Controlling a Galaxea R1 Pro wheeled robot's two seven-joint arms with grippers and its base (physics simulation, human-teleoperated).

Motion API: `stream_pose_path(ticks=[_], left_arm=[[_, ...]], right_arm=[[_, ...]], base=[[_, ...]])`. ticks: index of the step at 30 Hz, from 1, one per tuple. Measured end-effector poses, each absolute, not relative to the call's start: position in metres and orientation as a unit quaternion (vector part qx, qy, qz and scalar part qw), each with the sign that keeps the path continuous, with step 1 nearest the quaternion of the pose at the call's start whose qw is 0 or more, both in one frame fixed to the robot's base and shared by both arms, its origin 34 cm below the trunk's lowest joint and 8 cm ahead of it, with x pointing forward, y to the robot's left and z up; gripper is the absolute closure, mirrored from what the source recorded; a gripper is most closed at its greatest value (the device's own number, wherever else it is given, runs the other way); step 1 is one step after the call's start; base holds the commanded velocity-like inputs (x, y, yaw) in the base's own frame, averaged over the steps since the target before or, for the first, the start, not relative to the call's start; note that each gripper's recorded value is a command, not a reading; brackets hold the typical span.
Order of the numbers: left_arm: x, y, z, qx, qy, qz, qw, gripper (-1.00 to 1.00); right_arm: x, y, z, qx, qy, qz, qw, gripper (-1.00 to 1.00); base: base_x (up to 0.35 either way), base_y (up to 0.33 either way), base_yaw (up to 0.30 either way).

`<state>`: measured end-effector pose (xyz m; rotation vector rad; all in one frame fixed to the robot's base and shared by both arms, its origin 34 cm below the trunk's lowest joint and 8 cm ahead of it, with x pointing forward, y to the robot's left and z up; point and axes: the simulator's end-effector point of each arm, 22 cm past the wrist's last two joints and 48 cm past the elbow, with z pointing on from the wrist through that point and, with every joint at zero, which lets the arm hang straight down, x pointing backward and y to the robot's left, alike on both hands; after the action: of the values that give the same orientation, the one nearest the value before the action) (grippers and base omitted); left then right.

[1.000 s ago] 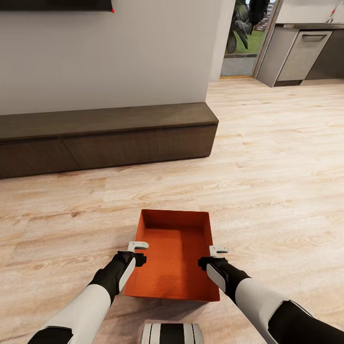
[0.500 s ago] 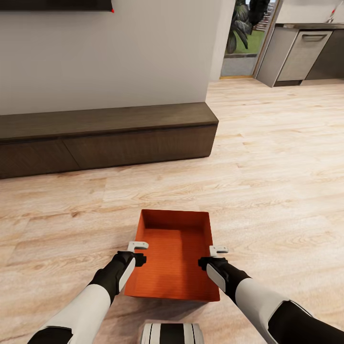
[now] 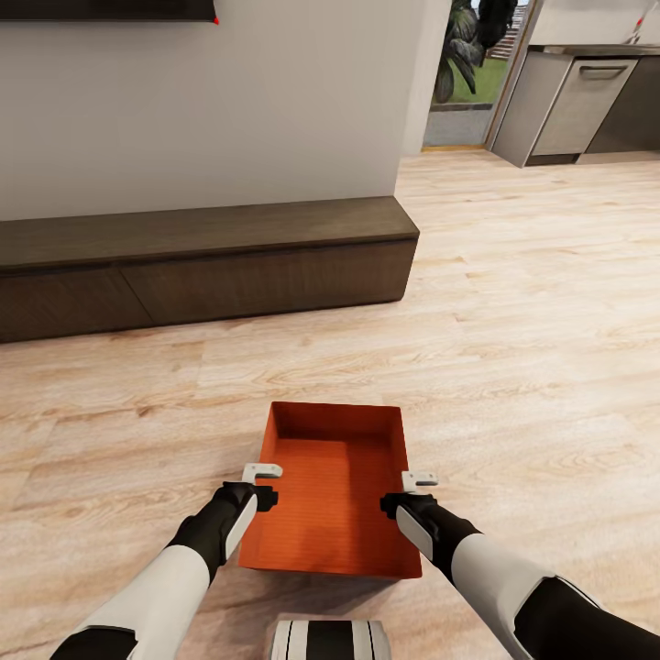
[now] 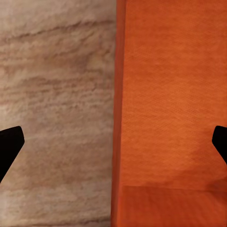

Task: Move the two storage containers from the living room to the garage. In the garage, place one container on the floor and stack the other container on top of it (either order is fine).

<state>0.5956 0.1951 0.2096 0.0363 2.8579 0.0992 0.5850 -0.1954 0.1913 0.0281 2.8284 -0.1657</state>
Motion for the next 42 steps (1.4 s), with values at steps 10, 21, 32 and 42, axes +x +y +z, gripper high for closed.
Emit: stream_pose_path(ticks=[10,21,32,42], left_arm=[[0.595,0.195,0.209,0.013,0.989,0.034,0.140,-1.00],[0.593,0.194,0.203,0.013,0.989,0.034,0.140,-1.00],[0.588,0.194,0.183,0.013,0.989,0.034,0.141,-1.00],[0.589,0.195,0.183,0.012,0.989,0.034,0.141,-1.00]], right_arm=[[0.585,-0.200,0.191,0.010,0.986,-0.061,0.154,-1.00],[0.584,-0.222,0.183,0.013,0.985,-0.072,0.153,-1.00],[0.579,-0.222,0.163,0.011,0.985,-0.072,0.154,-1.00],[0.579,-0.222,0.163,0.009,0.985,-0.073,0.154,-1.00]], base=[[0.000,0.000,0.000],[0.000,0.000,0.000],[0.000,0.000,0.000],[0.000,0.000,0.000]])
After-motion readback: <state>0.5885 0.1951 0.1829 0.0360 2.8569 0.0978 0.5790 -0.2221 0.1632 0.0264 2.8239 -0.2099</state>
